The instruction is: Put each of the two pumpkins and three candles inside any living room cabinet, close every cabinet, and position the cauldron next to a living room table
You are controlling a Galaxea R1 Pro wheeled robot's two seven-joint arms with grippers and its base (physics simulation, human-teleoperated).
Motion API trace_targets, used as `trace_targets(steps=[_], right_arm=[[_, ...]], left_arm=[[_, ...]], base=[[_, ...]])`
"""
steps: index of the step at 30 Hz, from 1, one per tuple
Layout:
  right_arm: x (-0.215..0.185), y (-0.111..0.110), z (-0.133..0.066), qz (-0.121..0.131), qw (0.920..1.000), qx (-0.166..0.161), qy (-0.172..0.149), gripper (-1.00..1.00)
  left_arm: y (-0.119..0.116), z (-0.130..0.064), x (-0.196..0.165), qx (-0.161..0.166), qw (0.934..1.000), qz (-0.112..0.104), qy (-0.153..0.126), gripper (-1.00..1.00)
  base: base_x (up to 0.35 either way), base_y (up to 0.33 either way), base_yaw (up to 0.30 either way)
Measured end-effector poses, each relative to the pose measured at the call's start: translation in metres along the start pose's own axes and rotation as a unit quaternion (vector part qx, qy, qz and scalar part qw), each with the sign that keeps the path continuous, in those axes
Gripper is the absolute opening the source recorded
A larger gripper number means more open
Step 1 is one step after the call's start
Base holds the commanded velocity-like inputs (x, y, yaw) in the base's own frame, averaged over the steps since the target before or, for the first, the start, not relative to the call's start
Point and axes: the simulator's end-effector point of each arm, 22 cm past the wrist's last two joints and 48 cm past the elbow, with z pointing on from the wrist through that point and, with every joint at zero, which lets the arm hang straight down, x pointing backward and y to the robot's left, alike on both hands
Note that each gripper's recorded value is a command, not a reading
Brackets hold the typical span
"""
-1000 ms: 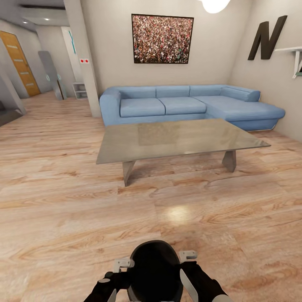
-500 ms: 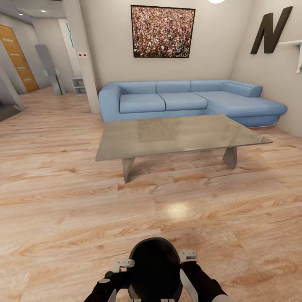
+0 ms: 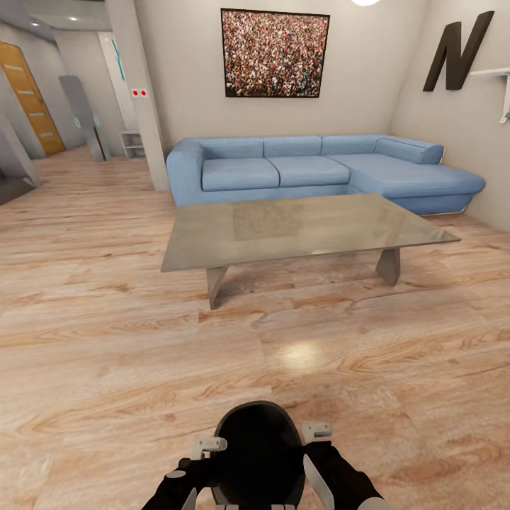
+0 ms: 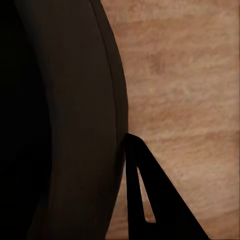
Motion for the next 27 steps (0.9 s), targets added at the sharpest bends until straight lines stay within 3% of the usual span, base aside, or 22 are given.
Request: trace_targets(steps=[27], right_arm=[[-0.0015,0.0006,0.0001,0.006,1.0000,-0.002,-0.004,-1.00]], left_arm=[[0.0009,-0.0002,-0.0019,-0.001,1.0000,0.000,-0.002,-1.00]], base=[[0.000,0.000,0.000]])
